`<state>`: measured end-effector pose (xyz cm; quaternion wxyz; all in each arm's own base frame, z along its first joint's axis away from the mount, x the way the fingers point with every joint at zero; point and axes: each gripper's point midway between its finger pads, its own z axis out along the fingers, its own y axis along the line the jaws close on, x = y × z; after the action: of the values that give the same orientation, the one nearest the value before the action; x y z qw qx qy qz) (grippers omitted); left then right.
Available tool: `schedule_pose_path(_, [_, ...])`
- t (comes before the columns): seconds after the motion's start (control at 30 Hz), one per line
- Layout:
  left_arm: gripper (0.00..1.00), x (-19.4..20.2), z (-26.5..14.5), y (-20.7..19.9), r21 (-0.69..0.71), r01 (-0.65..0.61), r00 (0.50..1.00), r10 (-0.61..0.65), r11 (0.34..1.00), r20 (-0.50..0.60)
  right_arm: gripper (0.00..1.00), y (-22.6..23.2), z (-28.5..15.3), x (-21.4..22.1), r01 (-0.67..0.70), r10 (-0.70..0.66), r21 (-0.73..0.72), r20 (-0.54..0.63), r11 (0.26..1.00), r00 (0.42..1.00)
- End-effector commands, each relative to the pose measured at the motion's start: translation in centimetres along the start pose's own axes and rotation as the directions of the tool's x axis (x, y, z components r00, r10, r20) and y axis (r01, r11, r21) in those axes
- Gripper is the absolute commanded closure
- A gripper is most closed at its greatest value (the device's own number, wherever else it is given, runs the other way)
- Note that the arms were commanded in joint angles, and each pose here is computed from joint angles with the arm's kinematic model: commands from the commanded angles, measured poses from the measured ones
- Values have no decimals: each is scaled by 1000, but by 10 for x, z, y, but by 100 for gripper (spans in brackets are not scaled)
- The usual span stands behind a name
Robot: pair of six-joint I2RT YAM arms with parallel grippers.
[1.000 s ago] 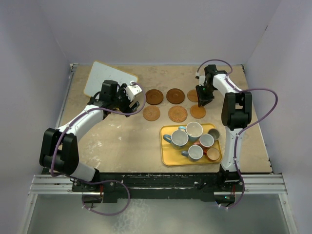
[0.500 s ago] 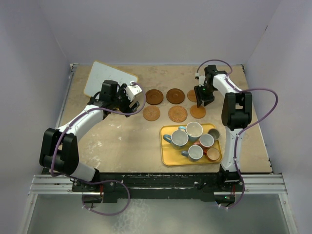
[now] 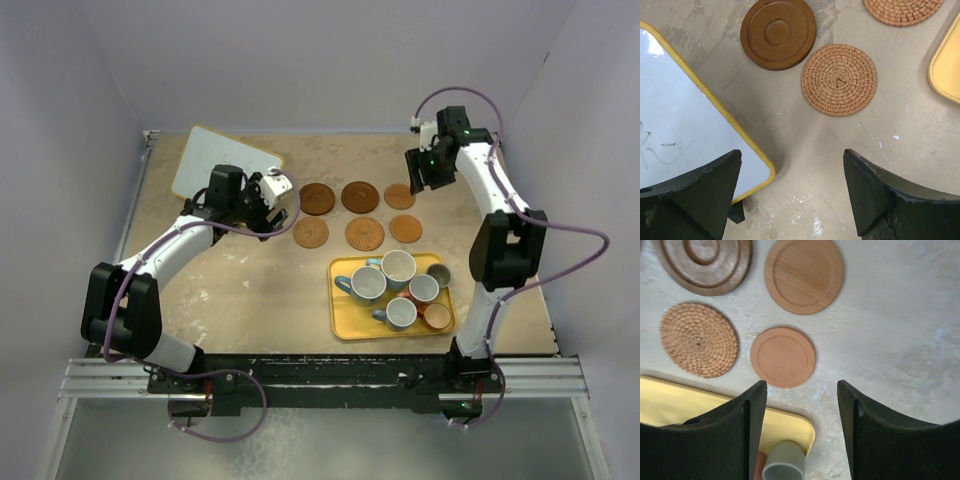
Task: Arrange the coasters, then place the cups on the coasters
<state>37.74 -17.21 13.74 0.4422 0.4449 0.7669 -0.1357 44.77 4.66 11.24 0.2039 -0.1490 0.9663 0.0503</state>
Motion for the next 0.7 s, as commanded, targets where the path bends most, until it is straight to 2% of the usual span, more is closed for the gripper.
schedule_pose_path(0.0, [21, -30, 0, -14, 55, -50, 997, 46, 997, 64, 38, 10, -67, -16, 45, -47, 16, 143, 999, 989])
schedule_pose_path(0.2, [21, -49, -2, -55, 168, -149, 988, 141, 974, 61, 36, 20, -102, 1, 43, -46, 17, 209, 999, 977])
schedule_pose_path(0.47, [22, -95, -3, -103, 276, -216, 972, 179, 937, 151, 32, 24, -120, 38, 34, -48, 55, 274, 998, 961])
schedule_pose_path(0.67, [23, -124, 8, -132, 328, -216, 973, 173, 920, 155, 16, 9, -134, 53, -11, -26, 109, 327, 994, 945])
